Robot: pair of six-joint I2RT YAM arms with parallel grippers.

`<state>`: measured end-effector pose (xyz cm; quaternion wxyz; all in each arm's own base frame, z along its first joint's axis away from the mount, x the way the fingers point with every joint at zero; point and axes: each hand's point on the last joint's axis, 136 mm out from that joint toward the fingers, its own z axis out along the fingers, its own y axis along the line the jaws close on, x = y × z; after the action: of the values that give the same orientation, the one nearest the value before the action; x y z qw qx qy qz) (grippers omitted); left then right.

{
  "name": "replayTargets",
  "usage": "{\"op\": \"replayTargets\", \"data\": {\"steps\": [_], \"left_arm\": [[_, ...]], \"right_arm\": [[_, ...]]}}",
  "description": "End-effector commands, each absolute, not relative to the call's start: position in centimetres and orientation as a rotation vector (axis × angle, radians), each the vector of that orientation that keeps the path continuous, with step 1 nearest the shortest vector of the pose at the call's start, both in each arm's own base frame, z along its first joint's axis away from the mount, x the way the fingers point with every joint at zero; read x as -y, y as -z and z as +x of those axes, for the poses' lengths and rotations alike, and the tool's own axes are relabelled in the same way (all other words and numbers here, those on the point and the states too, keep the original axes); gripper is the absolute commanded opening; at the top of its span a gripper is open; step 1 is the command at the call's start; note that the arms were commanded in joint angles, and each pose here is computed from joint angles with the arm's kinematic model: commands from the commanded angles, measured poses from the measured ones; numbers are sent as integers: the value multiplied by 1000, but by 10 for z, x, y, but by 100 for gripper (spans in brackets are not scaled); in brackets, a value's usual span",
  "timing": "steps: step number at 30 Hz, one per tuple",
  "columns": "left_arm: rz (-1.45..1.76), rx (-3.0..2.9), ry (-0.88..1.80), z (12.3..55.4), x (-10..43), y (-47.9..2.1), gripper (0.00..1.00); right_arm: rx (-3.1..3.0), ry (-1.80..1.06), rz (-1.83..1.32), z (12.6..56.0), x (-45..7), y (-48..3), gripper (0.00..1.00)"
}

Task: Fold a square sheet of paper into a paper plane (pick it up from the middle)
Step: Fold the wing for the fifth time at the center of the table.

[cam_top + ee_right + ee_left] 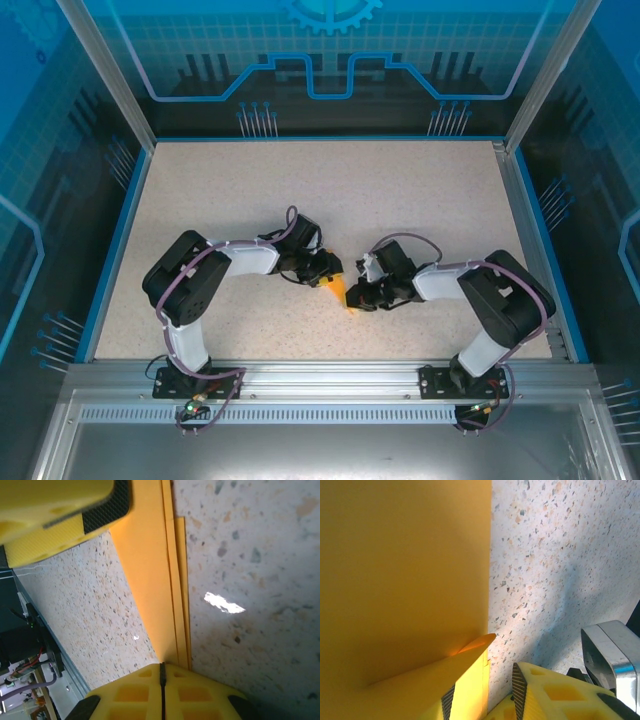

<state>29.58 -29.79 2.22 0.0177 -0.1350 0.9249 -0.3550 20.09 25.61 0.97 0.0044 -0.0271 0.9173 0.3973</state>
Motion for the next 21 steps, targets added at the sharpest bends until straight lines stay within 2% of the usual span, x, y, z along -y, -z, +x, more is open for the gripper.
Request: {"op": "replayTargets", "data": {"steps": [1, 10, 21], "left_arm": [[-517, -2936, 955, 294, 274, 4, 39], [-510, -2938, 956, 293, 274, 3, 39], [-505, -2938, 968, 294, 276, 2, 39]], "right_arm": [[-3088, -1172, -19, 156, -230, 14, 7], [-3119, -1150, -14, 142, -220, 19, 8], [-3048, -1141, -42, 149, -219, -5, 10]]}}
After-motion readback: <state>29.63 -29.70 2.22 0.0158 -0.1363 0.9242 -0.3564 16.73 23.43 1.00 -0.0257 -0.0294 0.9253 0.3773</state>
